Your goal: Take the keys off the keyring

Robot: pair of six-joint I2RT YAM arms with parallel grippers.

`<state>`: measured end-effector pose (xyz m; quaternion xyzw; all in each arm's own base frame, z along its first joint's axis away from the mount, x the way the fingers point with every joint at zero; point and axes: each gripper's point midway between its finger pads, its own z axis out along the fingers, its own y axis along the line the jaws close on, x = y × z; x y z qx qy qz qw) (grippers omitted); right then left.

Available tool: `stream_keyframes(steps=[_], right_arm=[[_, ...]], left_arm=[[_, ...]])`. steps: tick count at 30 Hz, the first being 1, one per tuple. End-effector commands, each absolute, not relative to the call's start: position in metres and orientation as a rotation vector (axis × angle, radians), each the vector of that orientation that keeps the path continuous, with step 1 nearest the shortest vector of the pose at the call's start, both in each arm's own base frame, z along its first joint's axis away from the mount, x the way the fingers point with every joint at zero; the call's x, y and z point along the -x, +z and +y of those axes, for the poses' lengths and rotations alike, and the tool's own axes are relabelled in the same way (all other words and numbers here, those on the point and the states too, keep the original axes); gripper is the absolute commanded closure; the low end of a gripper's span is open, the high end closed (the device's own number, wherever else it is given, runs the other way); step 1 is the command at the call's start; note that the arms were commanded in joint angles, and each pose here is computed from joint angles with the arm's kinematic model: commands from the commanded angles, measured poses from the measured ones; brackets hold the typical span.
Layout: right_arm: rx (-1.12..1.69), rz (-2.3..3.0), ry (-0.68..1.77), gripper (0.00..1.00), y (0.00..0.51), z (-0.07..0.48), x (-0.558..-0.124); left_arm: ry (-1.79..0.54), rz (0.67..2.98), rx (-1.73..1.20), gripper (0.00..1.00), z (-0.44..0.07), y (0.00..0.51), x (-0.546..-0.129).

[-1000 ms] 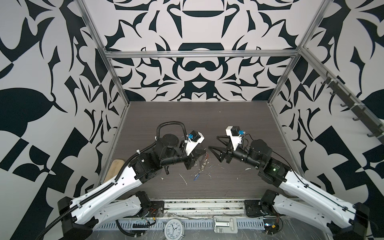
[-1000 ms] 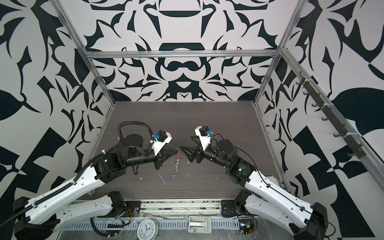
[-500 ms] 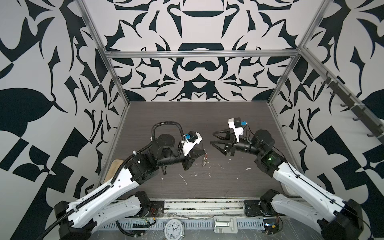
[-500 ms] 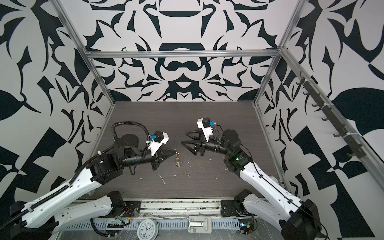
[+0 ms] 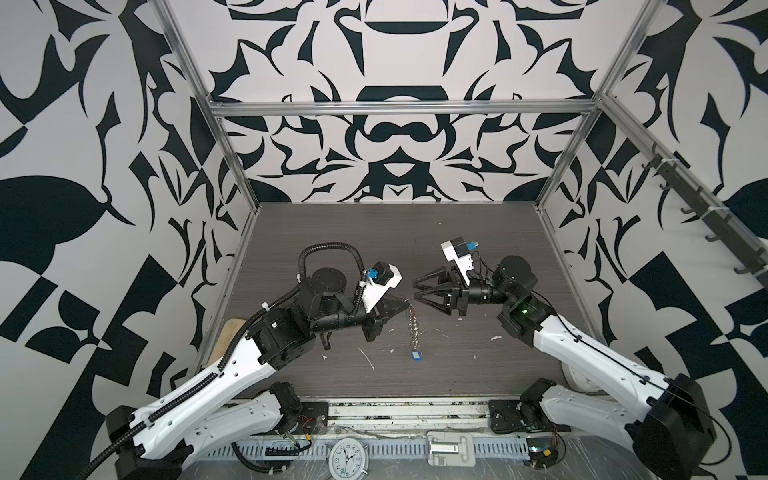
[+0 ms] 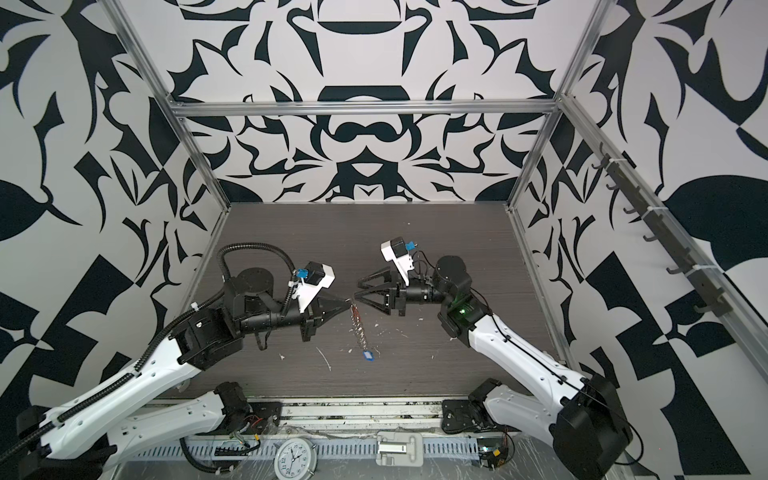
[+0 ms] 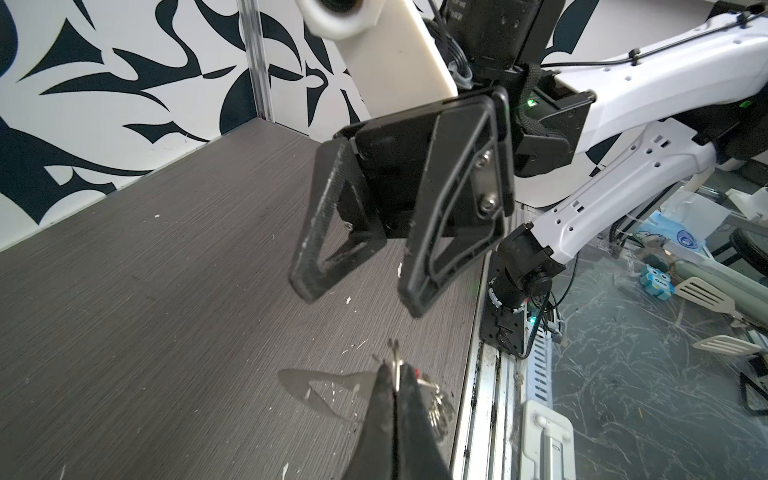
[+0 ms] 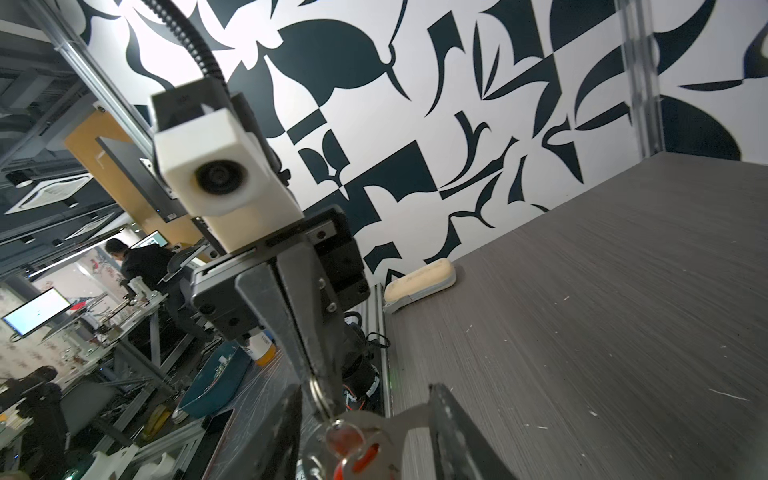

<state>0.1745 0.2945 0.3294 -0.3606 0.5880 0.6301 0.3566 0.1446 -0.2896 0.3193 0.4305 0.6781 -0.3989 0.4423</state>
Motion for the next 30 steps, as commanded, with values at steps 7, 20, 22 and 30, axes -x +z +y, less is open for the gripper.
stream_keyframes(steps=[7,20,22,30], right_arm=[[1.039,1.418,1.664,0.57,0.35,0.303,-0.153],[1.058,1.393,1.663,0.82,0.354,0.303,-0.147],[1.072,1.392,1.667,0.92,0.354,0.305,-0.144],[1.069,1.405,1.608,1.0,0.354,0.307,-0.142]], left_arm=[[-1.033,1.614,-1.047,1.0,-0.289,0.341,-0.143],[-1.044,1.616,-1.046,1.0,-0.289,0.342,-0.142],[-1.05,1.611,-1.05,1.0,-0.291,0.343,-0.142],[-1.061,1.623,-1.057,1.0,-0.293,0.342,-0.142]])
